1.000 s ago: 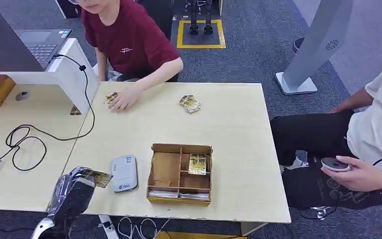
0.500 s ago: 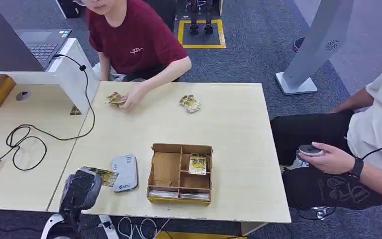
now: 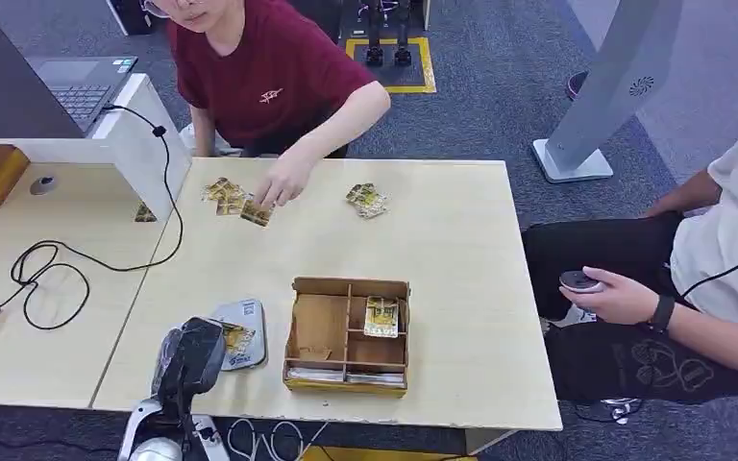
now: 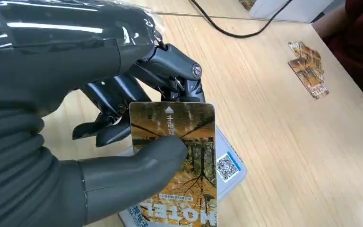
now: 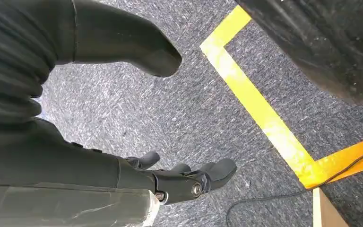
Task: Pass the card to the sensor for recognition and then transmit it.
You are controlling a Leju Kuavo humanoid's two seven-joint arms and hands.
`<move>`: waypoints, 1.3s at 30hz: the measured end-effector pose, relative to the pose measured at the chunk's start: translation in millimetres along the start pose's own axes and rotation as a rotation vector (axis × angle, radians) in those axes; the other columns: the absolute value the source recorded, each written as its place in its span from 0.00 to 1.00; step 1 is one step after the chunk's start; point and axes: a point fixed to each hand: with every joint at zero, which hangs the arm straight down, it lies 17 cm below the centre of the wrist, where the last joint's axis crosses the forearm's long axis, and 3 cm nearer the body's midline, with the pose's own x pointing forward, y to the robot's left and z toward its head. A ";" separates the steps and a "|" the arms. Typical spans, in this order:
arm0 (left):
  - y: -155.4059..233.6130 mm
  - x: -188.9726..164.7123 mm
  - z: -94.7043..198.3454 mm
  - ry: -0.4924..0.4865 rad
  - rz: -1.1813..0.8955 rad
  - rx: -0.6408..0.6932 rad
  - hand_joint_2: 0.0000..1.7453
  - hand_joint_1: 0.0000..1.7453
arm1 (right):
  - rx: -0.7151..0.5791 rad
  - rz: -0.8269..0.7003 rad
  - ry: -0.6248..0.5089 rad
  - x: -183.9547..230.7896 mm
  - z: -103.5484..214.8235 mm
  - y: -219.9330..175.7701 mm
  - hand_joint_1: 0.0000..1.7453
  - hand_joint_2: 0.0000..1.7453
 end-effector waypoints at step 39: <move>-18.4 -11.7 -6.2 0.041 0.001 -0.026 1.00 1.00 | 0.001 -0.002 -0.009 8.3 -2.9 -2.0 0.00 1.00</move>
